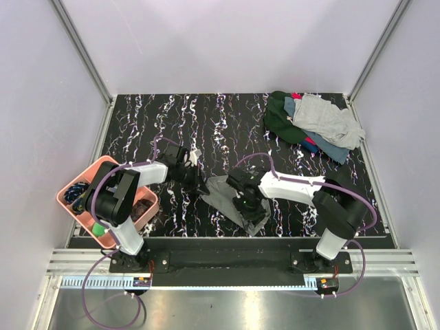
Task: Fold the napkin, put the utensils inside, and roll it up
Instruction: Roll the napkin with the utensil
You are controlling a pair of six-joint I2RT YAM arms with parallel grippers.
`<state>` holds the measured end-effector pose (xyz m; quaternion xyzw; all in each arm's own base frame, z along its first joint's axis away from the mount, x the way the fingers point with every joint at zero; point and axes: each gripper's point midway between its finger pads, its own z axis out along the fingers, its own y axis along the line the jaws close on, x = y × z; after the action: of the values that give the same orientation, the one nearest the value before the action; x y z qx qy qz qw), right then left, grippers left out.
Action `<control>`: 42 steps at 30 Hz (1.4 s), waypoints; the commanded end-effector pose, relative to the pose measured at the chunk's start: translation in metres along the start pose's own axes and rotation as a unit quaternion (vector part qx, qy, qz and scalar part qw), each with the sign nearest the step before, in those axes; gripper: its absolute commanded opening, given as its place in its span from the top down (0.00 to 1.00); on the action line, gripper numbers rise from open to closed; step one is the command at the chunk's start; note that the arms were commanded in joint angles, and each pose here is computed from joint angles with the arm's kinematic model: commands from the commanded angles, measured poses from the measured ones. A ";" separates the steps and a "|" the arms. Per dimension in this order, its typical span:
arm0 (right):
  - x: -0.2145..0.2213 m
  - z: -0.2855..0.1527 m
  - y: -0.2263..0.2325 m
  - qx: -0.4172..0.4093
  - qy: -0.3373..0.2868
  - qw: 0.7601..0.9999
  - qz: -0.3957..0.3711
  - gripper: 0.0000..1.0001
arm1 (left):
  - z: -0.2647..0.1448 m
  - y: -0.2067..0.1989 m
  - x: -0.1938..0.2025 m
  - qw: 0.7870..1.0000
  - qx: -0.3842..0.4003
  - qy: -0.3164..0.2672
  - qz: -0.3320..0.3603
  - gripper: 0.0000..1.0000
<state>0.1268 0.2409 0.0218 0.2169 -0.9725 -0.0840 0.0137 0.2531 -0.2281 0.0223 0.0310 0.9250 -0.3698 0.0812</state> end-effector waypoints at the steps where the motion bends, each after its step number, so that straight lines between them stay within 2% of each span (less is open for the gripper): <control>1: -0.003 -0.001 -0.007 -0.020 0.001 0.999 0.041 0.59 | 0.006 0.010 0.007 1.000 -0.021 0.015 0.001 1.00; 2: -0.002 0.000 -0.010 -0.019 0.003 0.999 0.042 0.57 | 0.007 0.010 0.008 1.000 -0.019 0.017 -0.001 1.00; 3: 0.000 0.001 -0.012 -0.016 0.006 0.999 0.043 0.48 | 0.008 0.011 0.008 1.000 -0.020 0.020 -0.003 1.00; 4: 0.000 0.002 -0.013 -0.014 0.005 0.999 0.039 0.43 | 0.008 0.010 0.007 1.000 -0.017 0.021 -0.003 1.00; 7: -0.008 -0.006 -0.009 -0.019 -0.011 0.999 0.029 0.21 | 0.010 0.010 0.006 0.999 -0.020 0.027 -0.005 1.00; 9: -0.023 -0.026 -0.006 -0.021 -0.051 0.998 0.021 0.15 | 0.010 0.011 0.005 0.999 -0.025 0.028 -0.005 1.00; 10: -0.030 -0.038 -0.004 -0.024 -0.074 0.997 0.011 0.06 | 0.010 0.012 0.007 0.999 -0.027 0.031 -0.007 1.00; 13: -0.055 -0.072 0.002 -0.013 -0.153 0.988 -0.017 0.00 | 0.010 0.013 0.007 0.999 -0.028 0.033 -0.008 1.00; 18: -0.085 -0.090 0.027 0.044 -0.271 0.953 -0.130 0.00 | 0.009 0.012 0.006 0.999 -0.029 0.032 -0.006 1.00; 21: -0.097 -0.079 0.041 0.067 -0.299 0.933 -0.187 0.00 | 0.008 0.012 0.006 0.999 -0.030 0.031 -0.006 1.00; 25: -0.106 -0.048 0.048 0.086 -0.290 0.921 -0.244 0.00 | 0.007 0.011 0.005 0.999 -0.033 0.027 -0.004 1.00; 35: -0.100 0.000 0.041 0.092 -0.242 0.929 -0.266 0.08 | 0.007 0.011 0.005 0.999 -0.033 0.030 -0.002 1.00; 42: -0.090 0.025 0.033 0.059 -0.200 0.950 -0.234 0.36 | 0.004 0.010 0.002 0.999 -0.035 0.022 0.002 1.00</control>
<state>0.1926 0.3136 0.0190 0.4332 -0.8684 -0.0521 -0.2355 0.2534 -0.2337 0.0222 0.0320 0.9253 -0.3732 0.0595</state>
